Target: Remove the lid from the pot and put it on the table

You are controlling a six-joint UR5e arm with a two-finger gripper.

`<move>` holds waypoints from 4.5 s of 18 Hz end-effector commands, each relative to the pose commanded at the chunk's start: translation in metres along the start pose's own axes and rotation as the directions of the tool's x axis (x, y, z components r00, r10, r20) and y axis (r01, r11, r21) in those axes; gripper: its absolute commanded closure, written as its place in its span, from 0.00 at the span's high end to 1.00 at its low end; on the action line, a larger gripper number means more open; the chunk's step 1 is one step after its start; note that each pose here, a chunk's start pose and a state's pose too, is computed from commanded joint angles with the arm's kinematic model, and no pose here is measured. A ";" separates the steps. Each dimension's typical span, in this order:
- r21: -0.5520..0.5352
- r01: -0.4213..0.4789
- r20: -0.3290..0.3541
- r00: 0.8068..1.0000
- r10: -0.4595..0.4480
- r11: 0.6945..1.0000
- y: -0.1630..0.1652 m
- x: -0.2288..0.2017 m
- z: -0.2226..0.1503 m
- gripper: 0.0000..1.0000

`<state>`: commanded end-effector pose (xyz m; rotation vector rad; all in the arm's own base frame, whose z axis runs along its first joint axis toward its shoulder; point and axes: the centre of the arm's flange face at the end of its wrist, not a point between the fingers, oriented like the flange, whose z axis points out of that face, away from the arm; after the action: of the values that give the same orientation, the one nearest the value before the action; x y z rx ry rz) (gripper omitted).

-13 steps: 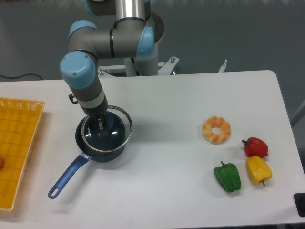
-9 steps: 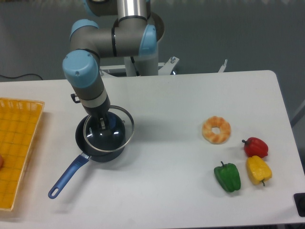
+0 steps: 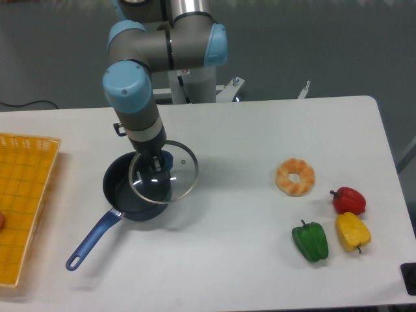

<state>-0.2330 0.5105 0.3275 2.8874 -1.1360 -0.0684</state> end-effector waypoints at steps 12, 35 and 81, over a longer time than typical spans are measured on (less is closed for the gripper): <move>0.003 -0.004 -0.024 1.000 0.004 1.000 0.053 -0.015 0.010 0.63; 0.008 0.001 -0.013 1.000 -0.001 1.000 0.118 -0.051 0.048 0.63; 0.040 0.009 -0.019 1.000 -0.008 0.999 0.107 -0.065 0.120 0.63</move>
<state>-0.3601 0.4746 0.2148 2.9217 -1.1347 -0.0191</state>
